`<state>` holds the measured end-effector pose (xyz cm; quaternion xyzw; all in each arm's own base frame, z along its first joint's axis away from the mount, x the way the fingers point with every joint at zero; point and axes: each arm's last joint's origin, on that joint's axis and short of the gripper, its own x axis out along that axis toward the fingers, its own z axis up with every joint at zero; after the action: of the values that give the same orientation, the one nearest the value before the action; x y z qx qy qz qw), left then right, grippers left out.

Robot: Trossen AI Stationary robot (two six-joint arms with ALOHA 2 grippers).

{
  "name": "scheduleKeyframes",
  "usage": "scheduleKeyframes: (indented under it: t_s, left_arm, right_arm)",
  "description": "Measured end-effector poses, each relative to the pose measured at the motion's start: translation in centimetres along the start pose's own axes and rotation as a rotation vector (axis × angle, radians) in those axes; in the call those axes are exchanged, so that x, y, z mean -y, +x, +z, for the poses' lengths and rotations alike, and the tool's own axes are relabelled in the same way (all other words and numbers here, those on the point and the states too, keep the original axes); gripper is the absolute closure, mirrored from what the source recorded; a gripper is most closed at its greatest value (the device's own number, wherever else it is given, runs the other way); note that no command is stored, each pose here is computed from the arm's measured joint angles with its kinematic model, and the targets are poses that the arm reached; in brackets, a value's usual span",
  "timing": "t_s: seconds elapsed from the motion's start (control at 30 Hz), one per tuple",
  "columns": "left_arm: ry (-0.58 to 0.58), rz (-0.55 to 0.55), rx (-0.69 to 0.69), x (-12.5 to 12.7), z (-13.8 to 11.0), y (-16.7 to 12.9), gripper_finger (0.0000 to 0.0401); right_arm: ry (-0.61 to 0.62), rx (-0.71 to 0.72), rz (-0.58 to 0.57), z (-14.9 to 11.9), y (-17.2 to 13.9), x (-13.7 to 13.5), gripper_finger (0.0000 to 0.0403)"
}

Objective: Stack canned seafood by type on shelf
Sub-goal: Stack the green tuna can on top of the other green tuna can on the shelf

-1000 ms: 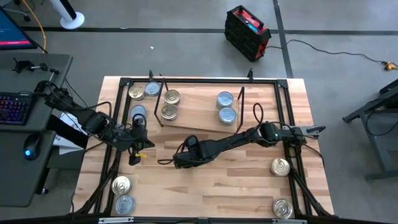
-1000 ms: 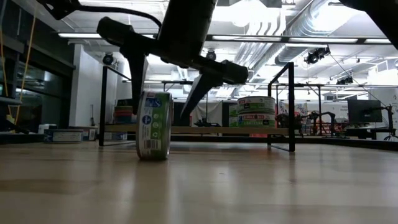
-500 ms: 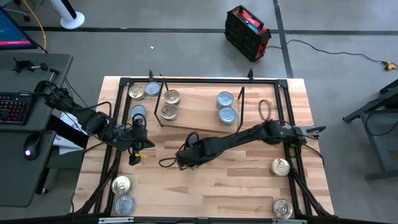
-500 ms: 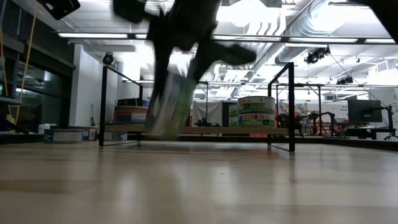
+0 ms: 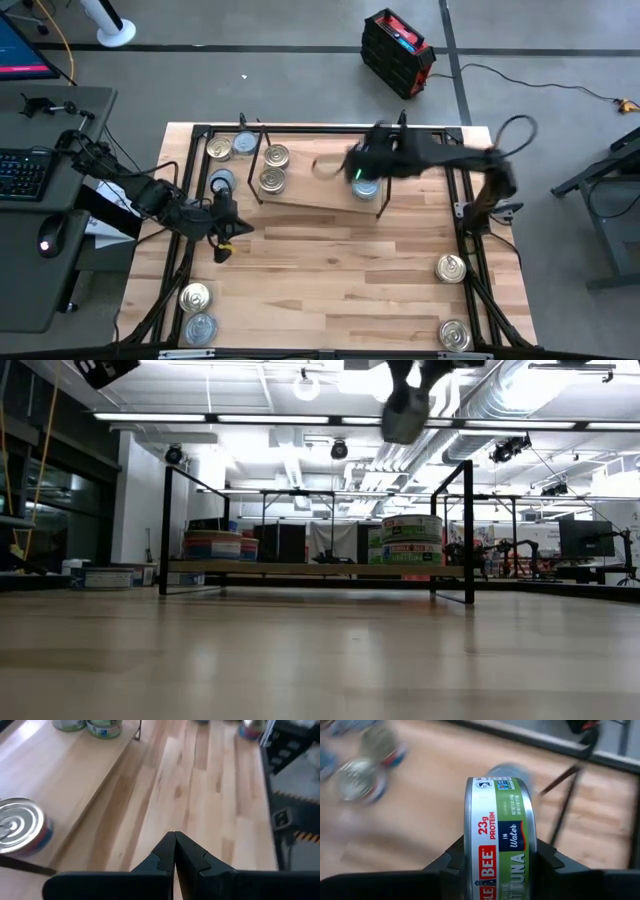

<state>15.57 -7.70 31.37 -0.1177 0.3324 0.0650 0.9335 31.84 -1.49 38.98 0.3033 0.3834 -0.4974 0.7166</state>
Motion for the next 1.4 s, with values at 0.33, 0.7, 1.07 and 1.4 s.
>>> scheduleKeyframes:
  t_s: [0.33, 0.7, 1.07, 1.4]
  left_arm:
    - [-0.202, -0.071, 0.171, 0.9, 1.7, -0.2, 0.0401]
    - [-0.522, -0.048, 0.423, 0.9, 3.7, -0.6, 0.0401]
    - [-0.594, -0.090, 0.448, 1.1, 4.0, -0.7, 0.0401]
    - [-0.621, -0.097, 0.447, 1.1, 4.0, -0.7, 0.0401]
  right_arm:
    - [0.087, 0.047, 0.167, 9.4, 3.9, 12.4, 0.0295]
    - [-0.036, -0.104, 0.546, 16.0, 15.5, 20.8, 0.0295]
    - [-0.217, -0.210, 1.009, 16.1, 24.5, 20.4, 0.0295]
    - [-0.421, -0.181, 1.053, 15.1, 24.8, 19.3, 0.0295]
